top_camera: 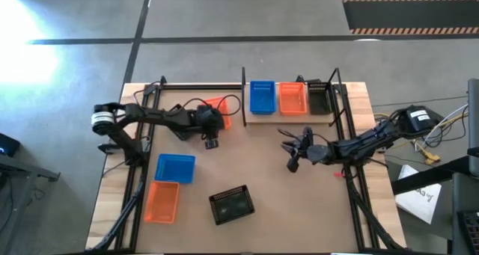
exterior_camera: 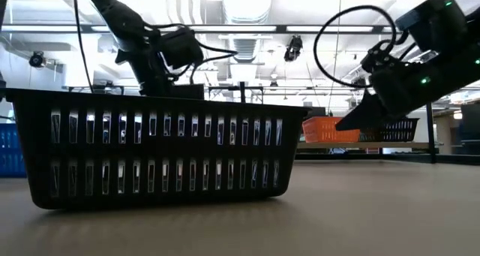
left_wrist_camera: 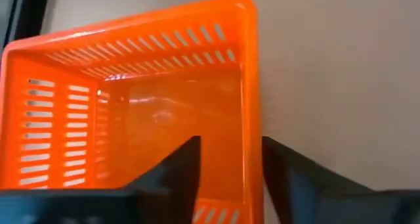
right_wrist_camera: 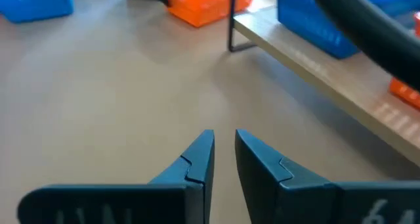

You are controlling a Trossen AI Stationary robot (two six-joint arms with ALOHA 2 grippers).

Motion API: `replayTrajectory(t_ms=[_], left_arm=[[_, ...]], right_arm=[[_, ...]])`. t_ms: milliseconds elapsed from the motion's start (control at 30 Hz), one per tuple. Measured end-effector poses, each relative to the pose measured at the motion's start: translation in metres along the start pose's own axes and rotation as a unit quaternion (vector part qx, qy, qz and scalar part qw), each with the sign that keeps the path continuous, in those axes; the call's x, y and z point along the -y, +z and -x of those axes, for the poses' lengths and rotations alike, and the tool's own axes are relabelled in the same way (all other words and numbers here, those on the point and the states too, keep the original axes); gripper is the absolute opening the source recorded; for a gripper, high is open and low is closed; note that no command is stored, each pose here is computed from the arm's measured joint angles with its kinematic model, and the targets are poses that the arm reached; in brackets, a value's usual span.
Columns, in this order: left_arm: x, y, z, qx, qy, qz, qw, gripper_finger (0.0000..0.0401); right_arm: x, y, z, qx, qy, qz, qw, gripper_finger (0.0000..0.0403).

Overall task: Stack baskets on shelf by color
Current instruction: Stack the top orange basket on the other orange basket on the shelf

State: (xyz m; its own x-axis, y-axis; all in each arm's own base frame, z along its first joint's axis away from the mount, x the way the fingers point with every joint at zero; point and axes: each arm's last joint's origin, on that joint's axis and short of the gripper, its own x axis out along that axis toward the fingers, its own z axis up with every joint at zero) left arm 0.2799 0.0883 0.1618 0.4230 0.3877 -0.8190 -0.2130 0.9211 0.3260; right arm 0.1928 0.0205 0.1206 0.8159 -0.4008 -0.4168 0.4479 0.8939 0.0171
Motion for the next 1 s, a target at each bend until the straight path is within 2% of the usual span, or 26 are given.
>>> replayTrajectory(t_ms=[100,167,300,400,467,533,667,767,1000], left_arm=[[0.0,-0.002,0.001,-0.01,-0.001,-0.005,1.0,0.007],[0.001,-0.006,0.006,-0.025,-0.024,-0.01,0.999,0.0023],[0.004,-0.009,0.032,-0.042,-0.084,-0.012,0.996,0.0005],[0.008,-0.002,0.069,-0.026,-0.121,-0.024,0.992,0.0001],[0.01,0.007,0.096,0.017,-0.156,-0.023,0.987,0.0001],[0.01,0.022,0.121,0.094,-0.199,-0.02,0.975,0.0001],[0.007,0.058,0.147,0.265,-0.239,-0.031,0.933,0.0],[0.007,0.087,0.141,0.341,-0.225,-0.054,0.911,0.0],[0.013,0.166,0.092,0.456,-0.16,-0.097,0.87,0.0]], right_arm=[[-0.005,0.003,0.005,0.01,0.019,0.004,1.0,0.0054],[-0.011,0.008,0.01,0.018,0.033,0.013,0.999,0.0054],[-0.017,0.009,0.019,-0.01,0.047,0.048,0.998,0.0054],[-0.016,0.003,0.026,-0.06,0.038,0.041,0.997,0.0054],[-0.015,-0.005,0.031,-0.093,0.032,0.022,0.995,0.0054],[-0.015,-0.015,0.034,-0.109,0.026,0.002,0.994,0.0054],[-0.017,-0.033,0.041,-0.11,0.005,-0.021,0.994,0.0054],[-0.024,-0.04,0.048,-0.086,-0.006,-0.028,0.996,0.0054],[-0.047,-0.045,0.064,-0.035,0.005,-0.019,0.999,0.0054]])
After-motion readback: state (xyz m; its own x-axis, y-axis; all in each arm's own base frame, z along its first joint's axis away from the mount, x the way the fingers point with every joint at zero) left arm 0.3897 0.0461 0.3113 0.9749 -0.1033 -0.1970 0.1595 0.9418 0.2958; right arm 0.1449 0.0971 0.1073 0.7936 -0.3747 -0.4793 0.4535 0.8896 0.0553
